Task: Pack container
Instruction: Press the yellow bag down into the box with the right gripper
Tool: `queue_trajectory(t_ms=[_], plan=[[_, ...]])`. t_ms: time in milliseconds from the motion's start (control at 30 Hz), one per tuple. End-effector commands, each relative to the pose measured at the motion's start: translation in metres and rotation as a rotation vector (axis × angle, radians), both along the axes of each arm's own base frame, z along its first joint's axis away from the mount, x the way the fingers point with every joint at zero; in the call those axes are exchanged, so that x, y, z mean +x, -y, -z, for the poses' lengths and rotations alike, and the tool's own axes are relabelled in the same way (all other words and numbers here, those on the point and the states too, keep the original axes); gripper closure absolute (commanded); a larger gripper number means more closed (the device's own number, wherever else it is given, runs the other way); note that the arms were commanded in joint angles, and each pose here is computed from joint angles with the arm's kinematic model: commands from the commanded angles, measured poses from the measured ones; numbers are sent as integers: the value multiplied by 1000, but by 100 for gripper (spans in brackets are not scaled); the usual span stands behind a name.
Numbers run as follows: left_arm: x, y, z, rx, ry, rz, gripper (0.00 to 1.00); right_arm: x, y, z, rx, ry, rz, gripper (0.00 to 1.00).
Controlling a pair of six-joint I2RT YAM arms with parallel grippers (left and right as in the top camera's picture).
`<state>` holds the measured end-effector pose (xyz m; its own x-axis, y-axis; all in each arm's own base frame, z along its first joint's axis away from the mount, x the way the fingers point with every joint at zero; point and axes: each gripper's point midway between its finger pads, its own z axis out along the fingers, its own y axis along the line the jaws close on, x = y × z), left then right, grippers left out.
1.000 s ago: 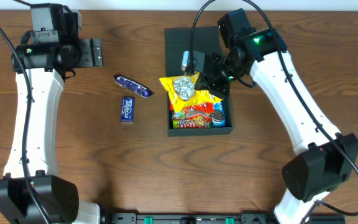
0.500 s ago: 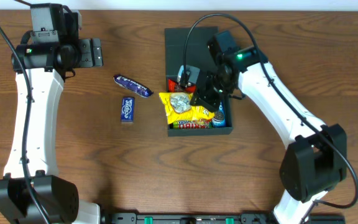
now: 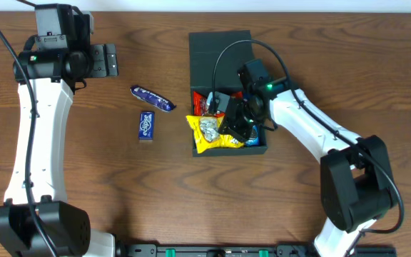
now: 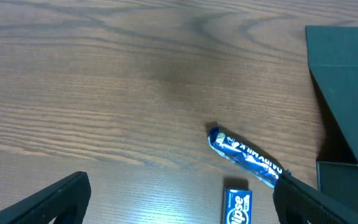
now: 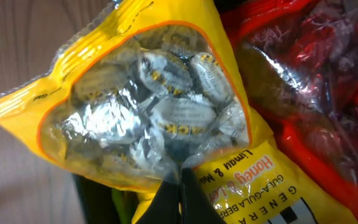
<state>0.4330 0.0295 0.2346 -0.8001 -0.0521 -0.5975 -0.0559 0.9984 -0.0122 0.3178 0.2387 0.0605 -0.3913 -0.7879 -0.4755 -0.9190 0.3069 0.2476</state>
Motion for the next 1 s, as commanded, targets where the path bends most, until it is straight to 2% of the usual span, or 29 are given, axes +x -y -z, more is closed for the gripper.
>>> queue_trajectory(t_ms=[0, 267, 533, 667, 833, 967], plan=[[2, -2, -2, 11, 6, -2, 5, -14, 9, 20, -64, -37, 6, 99], [2, -2, -2, 10, 5, 0, 5, -18, 21, 31, -153, -29, 9, 99], [2, -2, -2, 10, 6, 0, 5, -17, 14, 25, -150, -29, 22, 99], [2, -2, -2, 10, 6, 0, 5, -1, -2, -10, -67, -15, 77, 99], [2, -2, -2, 10, 5, 0, 5, 23, -17, -76, 19, 110, 76, 99], [2, -2, -2, 10, 5, 0, 5, 30, -24, -104, 66, 181, 70, 98]])
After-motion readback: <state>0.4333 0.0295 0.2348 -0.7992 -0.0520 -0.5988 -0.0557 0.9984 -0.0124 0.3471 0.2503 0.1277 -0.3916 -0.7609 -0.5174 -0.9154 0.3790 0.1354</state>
